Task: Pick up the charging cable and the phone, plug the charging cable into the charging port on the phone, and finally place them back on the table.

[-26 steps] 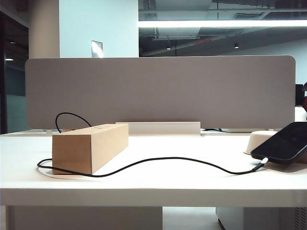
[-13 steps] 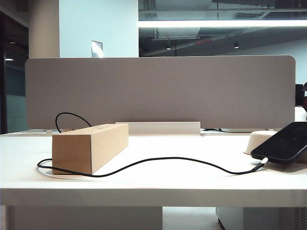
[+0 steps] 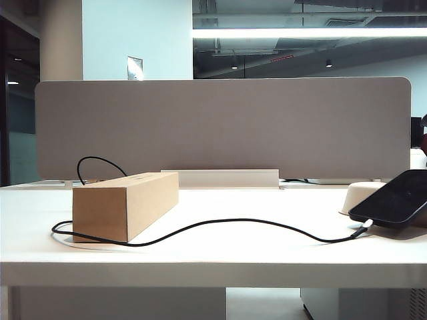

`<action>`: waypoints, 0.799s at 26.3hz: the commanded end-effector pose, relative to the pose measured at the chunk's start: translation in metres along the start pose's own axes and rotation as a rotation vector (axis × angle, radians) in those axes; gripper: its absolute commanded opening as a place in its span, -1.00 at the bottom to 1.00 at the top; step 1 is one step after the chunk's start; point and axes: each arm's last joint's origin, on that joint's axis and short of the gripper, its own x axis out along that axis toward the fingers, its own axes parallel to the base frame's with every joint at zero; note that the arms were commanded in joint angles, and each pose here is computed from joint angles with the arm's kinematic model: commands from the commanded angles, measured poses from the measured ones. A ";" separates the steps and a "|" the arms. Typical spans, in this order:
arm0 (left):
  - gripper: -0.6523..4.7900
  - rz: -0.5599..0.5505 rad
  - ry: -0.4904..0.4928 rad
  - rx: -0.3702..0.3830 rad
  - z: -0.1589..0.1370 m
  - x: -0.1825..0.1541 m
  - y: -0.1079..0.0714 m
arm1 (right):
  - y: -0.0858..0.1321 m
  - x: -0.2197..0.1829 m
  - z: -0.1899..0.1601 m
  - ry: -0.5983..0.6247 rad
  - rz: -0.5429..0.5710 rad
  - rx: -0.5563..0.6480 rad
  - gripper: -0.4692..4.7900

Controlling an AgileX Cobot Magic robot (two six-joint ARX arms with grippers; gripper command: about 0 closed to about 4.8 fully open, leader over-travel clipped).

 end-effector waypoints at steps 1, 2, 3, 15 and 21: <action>-0.78 0.004 -0.011 -0.006 0.002 0.000 0.000 | 0.000 0.000 -0.001 -0.005 0.002 -0.003 -0.82; -0.78 0.004 -0.011 -0.006 0.002 0.000 0.000 | 0.000 0.000 -0.001 -0.005 0.002 -0.003 -0.82; -0.78 0.004 -0.011 -0.006 0.002 0.000 0.000 | 0.000 0.000 -0.001 -0.005 0.002 -0.003 -0.82; -0.78 0.004 -0.011 -0.006 0.002 0.000 0.000 | -0.003 0.000 0.001 -0.030 -0.096 -0.250 -0.82; -0.78 0.003 -0.011 -0.006 0.002 0.000 0.000 | -0.003 0.000 0.002 -0.043 -0.108 -0.246 -0.82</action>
